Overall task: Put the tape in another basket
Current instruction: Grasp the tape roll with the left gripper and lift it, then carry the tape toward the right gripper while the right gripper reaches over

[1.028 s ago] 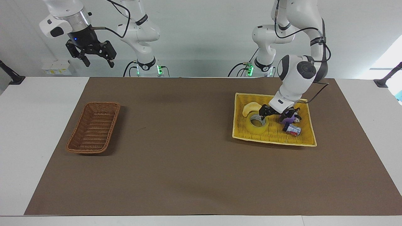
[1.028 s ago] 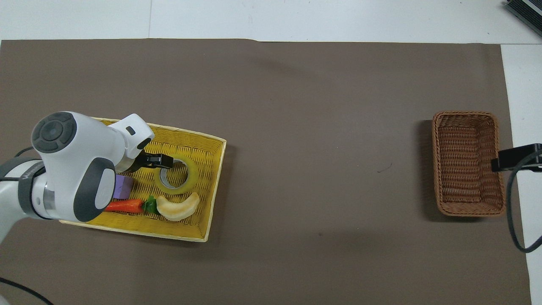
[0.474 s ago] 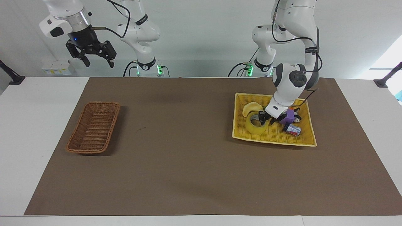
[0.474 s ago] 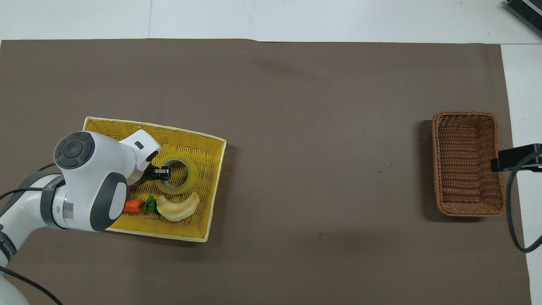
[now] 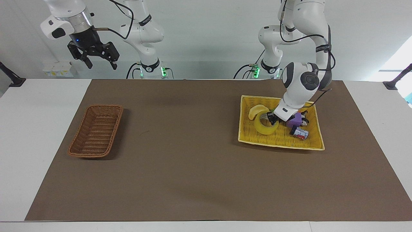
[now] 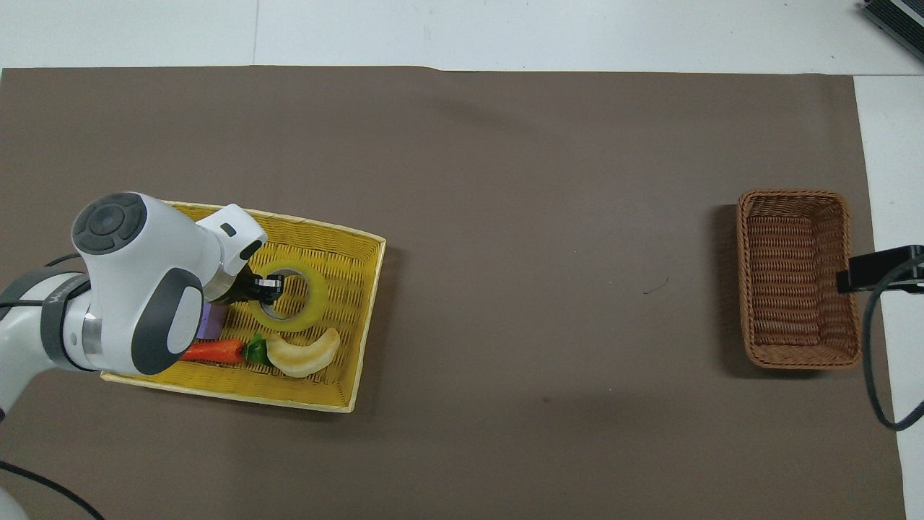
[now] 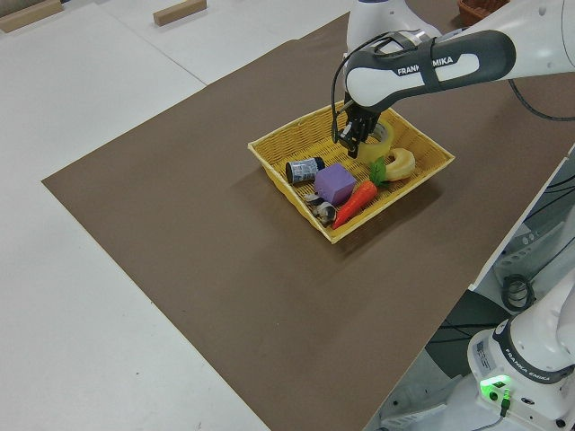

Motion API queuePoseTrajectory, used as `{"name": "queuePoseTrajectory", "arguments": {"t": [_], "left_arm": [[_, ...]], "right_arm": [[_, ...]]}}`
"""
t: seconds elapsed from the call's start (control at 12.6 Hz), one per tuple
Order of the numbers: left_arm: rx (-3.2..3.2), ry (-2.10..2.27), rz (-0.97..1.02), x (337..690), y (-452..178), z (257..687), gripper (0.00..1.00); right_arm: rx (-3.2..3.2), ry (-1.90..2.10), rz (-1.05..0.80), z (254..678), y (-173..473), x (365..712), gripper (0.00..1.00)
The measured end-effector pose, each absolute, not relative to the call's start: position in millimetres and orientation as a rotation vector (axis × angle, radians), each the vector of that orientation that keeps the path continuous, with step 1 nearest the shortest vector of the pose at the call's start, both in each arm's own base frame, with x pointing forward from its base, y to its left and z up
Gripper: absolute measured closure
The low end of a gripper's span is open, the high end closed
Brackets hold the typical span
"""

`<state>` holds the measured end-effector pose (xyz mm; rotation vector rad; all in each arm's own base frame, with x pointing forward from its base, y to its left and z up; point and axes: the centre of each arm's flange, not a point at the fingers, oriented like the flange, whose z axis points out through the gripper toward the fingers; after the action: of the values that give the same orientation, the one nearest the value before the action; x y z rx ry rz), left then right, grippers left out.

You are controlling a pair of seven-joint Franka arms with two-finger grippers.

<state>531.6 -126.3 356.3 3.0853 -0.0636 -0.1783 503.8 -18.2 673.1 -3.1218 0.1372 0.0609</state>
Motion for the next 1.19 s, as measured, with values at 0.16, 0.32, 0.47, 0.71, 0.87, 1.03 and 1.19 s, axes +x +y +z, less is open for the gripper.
{"name": "queuePoseTrajectory", "arguments": {"t": [0.16,0.32,0.47,0.71,0.87,1.03,1.19], "left_arm": [[3.078,-0.053,-0.176,540.8,-129.3,378.6,0.78],[3.040,0.018,-0.175,549.0,-136.0,403.1,0.78],[2.991,0.053,-0.174,549.4,-155.4,417.4,0.78],[2.865,0.052,-0.217,535.6,-205.7,424.7,0.78],[2.783,0.051,-0.245,524.1,-239.6,430.0,0.78],[2.697,0.060,-0.253,512.8,-273.5,437.2,0.78],[2.661,0.099,-0.232,497.9,-315.2,448.8,0.78]], "right_arm": [[-3.122,0.137,0.061,673.0,-18.2,503.8,0.00],[-3.082,0.127,0.051,672.7,-13.3,505.0,0.00],[-2.979,0.107,0.024,665.6,-0.3,510.9,0.00],[-2.813,0.092,-0.045,652.5,24.6,526.9,0.00],[-2.700,0.105,-0.055,643.7,36.1,538.4,0.00],[-2.600,0.130,-0.032,628.0,45.0,551.8,0.00],[-2.492,0.167,0.010,603.0,55.7,567.8,0.00]]}}
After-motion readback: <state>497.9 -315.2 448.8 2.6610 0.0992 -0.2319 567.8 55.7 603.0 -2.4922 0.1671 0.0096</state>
